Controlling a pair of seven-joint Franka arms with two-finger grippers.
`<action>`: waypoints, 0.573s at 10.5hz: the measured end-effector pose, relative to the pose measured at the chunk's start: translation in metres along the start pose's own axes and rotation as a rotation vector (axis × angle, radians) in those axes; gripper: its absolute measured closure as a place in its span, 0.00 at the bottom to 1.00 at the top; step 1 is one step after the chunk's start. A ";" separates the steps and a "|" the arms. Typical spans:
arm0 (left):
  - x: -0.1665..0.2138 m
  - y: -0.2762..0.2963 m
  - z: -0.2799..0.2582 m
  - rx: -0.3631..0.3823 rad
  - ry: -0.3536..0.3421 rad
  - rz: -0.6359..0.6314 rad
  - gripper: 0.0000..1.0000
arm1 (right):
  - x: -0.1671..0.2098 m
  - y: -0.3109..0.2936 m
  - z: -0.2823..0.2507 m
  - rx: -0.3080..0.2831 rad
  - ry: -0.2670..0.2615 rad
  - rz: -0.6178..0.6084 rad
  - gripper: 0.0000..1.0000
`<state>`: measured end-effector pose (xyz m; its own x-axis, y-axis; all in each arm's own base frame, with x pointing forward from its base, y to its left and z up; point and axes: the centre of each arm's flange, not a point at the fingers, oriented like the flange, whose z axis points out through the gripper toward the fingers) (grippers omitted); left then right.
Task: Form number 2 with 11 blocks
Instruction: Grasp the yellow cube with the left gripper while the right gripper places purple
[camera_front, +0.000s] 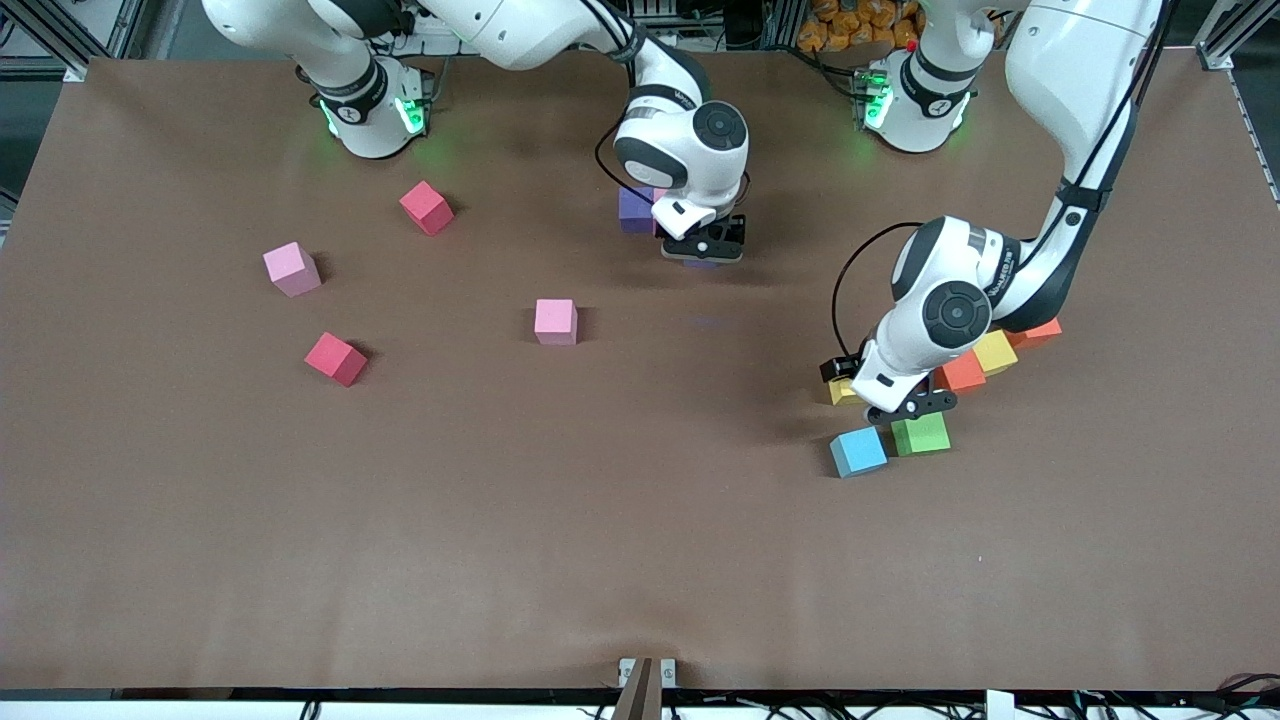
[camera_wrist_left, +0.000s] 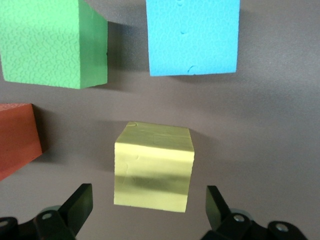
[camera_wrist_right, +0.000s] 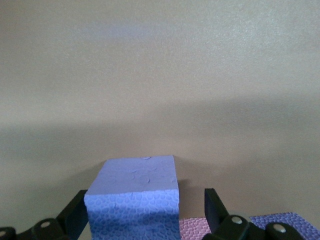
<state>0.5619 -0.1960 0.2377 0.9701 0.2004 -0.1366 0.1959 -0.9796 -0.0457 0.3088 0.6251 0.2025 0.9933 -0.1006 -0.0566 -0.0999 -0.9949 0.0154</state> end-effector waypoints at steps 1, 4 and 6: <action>0.002 0.001 0.004 0.000 -0.004 -0.001 0.00 | 0.002 -0.001 -0.006 0.010 0.006 0.003 0.00; 0.010 -0.006 0.015 0.046 0.011 0.031 0.00 | 0.009 -0.003 -0.042 0.053 0.036 0.012 0.00; 0.013 -0.006 0.016 0.045 0.013 0.030 0.04 | 0.027 0.005 -0.065 0.053 0.052 0.039 0.00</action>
<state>0.5708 -0.1872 0.2204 0.9773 0.1704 -0.1260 0.1603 -0.9833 -0.0861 0.3391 0.6176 0.2664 0.9901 -0.1399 -0.0049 -0.1400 -0.9895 -0.0362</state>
